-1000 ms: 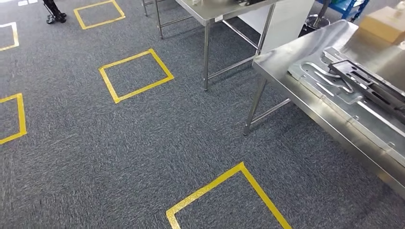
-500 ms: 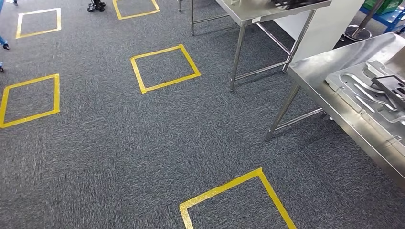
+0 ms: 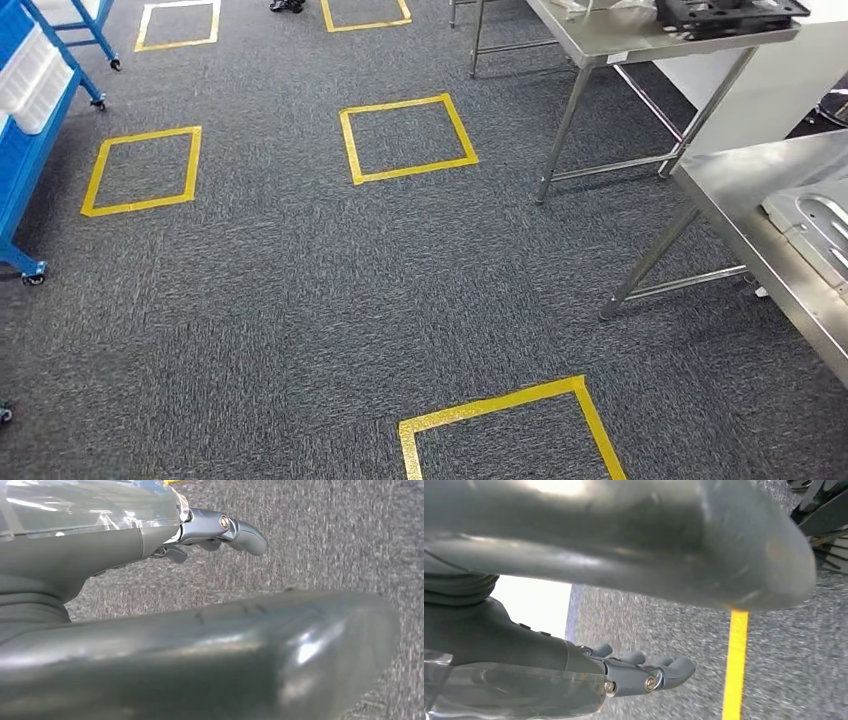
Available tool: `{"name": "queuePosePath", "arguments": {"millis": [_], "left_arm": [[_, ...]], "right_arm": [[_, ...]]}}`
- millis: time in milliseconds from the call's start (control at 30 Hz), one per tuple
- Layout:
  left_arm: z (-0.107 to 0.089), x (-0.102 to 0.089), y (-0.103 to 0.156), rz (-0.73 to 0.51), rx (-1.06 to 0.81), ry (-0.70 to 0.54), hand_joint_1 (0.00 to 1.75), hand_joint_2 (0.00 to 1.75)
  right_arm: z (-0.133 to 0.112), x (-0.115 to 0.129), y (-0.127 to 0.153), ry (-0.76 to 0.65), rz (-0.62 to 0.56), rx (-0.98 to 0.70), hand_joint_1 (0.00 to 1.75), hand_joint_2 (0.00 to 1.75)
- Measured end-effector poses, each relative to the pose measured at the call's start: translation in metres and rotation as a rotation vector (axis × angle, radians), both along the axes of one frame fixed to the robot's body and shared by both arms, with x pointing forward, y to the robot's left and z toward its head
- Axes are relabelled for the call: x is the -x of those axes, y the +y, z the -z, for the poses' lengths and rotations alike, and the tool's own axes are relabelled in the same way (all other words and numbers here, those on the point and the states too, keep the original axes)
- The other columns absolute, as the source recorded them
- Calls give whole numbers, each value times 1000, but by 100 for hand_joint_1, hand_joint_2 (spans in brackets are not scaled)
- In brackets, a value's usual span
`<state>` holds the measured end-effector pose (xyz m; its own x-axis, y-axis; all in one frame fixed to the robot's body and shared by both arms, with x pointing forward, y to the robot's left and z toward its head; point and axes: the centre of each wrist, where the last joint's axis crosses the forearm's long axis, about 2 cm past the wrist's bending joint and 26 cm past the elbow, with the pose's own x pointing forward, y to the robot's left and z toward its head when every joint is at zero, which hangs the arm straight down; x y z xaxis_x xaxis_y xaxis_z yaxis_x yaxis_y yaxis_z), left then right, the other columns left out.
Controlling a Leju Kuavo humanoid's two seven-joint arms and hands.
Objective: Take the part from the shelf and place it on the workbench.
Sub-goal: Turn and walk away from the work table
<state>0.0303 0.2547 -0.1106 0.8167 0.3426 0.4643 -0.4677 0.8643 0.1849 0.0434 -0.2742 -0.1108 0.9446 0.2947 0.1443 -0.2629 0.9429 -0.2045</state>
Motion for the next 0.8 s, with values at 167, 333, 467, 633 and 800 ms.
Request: {"name": "queuePosePath", "arguments": {"millis": [167, 333, 467, 633, 800], "left_arm": [[0, 2, 1, 9, 0, 5, 0, 0], [0, 1, 1, 36, 11, 0, 0, 0], [0, -1, 1, 60, 19, -9, 0, 0], [0, -1, 4, 82, 20, -11, 0, 0], [0, -4, 5, 93, 20, -14, 0, 0]], "right_arm": [[0, -3, 0, -7, 0, -3, 0, 0], [0, 2, 0, 10, 18, -8, 0, 0], [1, 4, -1, 13, 41, -9, 0, 0], [0, 3, -1, 9, 49, -8, 0, 0], [1, 8, -1, 18, 55, -11, 0, 0]]}}
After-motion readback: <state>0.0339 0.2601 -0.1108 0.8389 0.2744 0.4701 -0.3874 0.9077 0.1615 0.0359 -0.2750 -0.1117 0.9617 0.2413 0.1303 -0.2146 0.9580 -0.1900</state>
